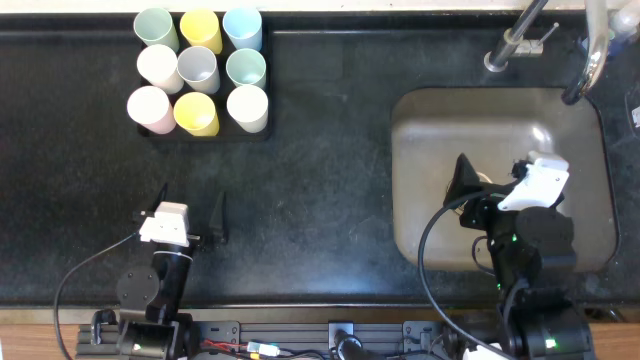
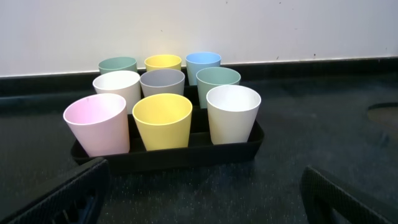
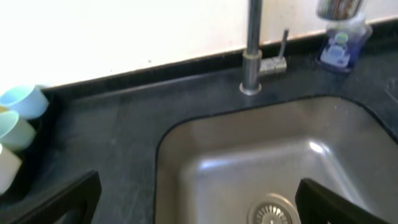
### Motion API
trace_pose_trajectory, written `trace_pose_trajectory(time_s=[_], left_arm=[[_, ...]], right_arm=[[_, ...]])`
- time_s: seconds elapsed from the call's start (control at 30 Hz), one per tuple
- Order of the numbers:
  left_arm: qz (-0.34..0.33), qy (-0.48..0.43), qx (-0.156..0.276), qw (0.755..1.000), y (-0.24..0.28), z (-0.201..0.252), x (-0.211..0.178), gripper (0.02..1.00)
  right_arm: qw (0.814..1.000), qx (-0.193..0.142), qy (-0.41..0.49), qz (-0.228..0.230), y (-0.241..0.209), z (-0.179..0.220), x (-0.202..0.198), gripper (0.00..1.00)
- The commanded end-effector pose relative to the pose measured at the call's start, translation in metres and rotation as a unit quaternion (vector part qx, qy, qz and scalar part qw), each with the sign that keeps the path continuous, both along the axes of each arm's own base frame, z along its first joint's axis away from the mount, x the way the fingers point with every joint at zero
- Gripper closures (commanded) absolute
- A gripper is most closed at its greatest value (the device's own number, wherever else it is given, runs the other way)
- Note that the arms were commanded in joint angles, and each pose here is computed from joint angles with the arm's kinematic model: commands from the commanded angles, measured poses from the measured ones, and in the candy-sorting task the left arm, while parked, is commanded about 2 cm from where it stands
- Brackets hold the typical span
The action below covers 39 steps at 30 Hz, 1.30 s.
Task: Store Cups
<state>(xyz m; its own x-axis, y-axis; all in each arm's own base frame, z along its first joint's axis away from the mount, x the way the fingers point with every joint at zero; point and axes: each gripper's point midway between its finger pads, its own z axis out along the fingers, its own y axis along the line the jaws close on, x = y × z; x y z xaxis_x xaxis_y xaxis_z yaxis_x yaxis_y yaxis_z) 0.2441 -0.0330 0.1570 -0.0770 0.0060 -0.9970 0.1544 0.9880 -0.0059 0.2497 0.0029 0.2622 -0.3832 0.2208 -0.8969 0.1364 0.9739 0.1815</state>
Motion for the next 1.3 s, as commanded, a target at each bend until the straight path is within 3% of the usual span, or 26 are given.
trace_pose_trajectory(time_s=[0.03, 0.27, 0.8, 1.3], left_arm=[[-0.002, -0.002, -0.007, 1.000, -0.001, 0.001, -0.001, 0.018], [-0.002, -0.002, -0.007, 1.000, -0.001, 0.001, -0.001, 0.018], [-0.002, -0.002, -0.007, 1.000, -0.001, 0.001, -0.001, 0.018], [-0.002, -0.002, -0.007, 1.000, -0.001, 0.001, -0.001, 0.018]], right_arm=[[1.000, -0.013, -0.003, 0.013, -0.003, -0.011, 0.005, 0.007], [0.999, -0.035, -0.036, 0.018, -0.004, -0.028, 0.010, 0.003], [0.994, -0.035, -0.107, 0.004, -0.009, -0.071, -0.005, 0.005], [0.983, -0.026, -0.180, 0.018, -0.002, -0.092, 0.009, 0.003]])
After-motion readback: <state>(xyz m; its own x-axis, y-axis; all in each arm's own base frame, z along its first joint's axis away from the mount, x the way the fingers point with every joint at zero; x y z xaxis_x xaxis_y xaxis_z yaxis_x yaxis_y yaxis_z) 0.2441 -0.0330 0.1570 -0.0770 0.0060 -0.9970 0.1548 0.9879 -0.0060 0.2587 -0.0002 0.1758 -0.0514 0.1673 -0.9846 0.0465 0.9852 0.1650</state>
